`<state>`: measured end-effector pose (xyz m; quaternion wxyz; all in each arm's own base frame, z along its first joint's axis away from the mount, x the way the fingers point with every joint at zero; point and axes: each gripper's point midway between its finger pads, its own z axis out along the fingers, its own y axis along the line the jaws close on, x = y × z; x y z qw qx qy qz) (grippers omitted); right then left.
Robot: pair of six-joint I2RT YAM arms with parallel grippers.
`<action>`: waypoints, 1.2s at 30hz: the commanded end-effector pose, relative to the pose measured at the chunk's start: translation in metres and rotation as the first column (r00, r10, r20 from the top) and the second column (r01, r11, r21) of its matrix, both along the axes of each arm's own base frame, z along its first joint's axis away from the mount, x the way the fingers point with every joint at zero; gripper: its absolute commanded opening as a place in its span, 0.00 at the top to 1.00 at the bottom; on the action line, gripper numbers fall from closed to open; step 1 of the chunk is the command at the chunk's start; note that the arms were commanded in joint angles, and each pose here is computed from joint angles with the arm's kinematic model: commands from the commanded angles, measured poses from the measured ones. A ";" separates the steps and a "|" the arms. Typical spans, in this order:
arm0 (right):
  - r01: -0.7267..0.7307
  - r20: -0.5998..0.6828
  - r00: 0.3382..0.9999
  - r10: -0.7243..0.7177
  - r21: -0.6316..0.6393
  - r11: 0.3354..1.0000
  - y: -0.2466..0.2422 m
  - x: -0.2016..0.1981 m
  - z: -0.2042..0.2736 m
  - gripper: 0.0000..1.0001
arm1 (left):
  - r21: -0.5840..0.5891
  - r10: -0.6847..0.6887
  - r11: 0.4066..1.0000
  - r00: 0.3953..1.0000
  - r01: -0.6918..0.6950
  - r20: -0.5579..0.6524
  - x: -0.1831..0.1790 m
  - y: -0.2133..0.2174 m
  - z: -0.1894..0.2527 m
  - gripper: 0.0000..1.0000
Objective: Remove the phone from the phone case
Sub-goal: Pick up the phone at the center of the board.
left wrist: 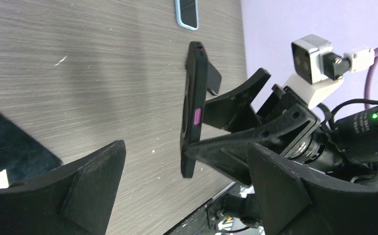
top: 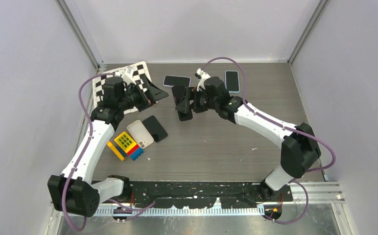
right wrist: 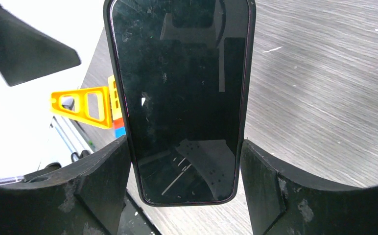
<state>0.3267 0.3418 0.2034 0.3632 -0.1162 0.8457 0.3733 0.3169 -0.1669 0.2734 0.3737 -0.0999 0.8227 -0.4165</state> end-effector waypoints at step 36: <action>-0.283 0.063 0.957 0.282 0.000 0.959 0.086 -0.049 0.079 0.53 | -0.096 0.076 0.990 0.967 -0.101 -0.243 0.007 -0.022 -0.015 0.57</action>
